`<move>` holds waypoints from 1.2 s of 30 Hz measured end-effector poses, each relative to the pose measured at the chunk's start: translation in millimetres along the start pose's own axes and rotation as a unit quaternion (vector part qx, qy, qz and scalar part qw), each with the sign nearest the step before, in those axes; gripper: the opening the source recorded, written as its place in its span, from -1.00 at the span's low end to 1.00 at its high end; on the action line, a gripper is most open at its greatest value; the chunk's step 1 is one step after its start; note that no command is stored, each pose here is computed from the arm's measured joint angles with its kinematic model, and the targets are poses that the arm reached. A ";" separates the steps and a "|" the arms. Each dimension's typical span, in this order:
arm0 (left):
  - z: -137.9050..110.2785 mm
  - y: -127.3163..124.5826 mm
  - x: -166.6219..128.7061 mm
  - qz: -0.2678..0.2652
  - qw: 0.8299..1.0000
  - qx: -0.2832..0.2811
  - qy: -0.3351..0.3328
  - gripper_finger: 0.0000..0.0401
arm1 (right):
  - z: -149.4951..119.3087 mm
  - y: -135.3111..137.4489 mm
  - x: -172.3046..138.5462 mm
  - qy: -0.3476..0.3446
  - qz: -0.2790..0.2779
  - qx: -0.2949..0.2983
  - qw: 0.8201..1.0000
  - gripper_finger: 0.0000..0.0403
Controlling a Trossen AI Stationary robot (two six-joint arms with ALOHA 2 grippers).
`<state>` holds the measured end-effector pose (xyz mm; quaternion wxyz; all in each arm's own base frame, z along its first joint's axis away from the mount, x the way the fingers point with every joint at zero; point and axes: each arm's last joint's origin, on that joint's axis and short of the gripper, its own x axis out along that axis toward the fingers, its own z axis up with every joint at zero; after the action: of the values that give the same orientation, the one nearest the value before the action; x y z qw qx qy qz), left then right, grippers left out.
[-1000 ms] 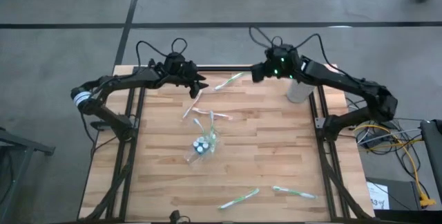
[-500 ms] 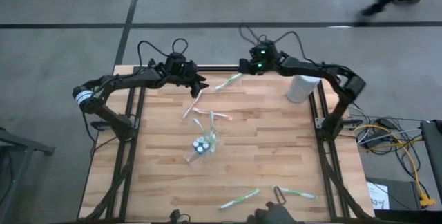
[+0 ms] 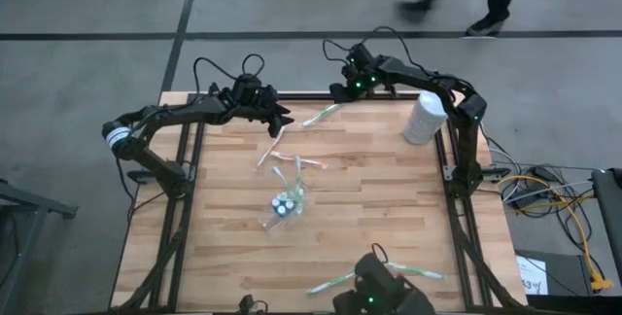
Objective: Pick & Place toothbrushing station
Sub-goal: Put the green toothbrush into the transparent organizer
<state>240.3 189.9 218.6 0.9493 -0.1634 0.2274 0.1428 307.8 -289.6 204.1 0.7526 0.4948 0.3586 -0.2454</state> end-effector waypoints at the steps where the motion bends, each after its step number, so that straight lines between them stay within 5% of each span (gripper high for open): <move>1: 0.0 -0.1 0.0 0.000 1.000 0.000 0.000 0.02 | 2.1 -0.6 1.4 0.007 -0.005 -0.008 1.000 -0.59; 5: 0.0 -0.1 0.0 0.000 1.000 0.000 0.000 0.02 | 13.6 2.0 2.1 0.017 -0.011 -0.049 0.999 -0.59; 16: 0.1 -0.1 0.0 0.000 1.000 -0.005 0.000 0.02 | 21.5 -10.4 30.4 0.082 -0.038 -0.032 0.995 -0.59; 23: 0.1 -0.1 0.0 0.000 1.000 -0.005 0.000 0.02 | 23.3 -9.4 30.6 0.090 -0.028 -0.149 0.984 -0.59; 36: 0.2 -0.1 -0.1 0.001 1.000 -0.008 -0.001 0.02 | 47.2 18.9 10.2 0.007 -0.002 -0.114 0.993 -0.59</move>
<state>240.3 189.8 218.9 0.9480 -0.1706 0.2259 0.1454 341.9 -325.9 218.9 0.8007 0.4069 0.3909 -0.2013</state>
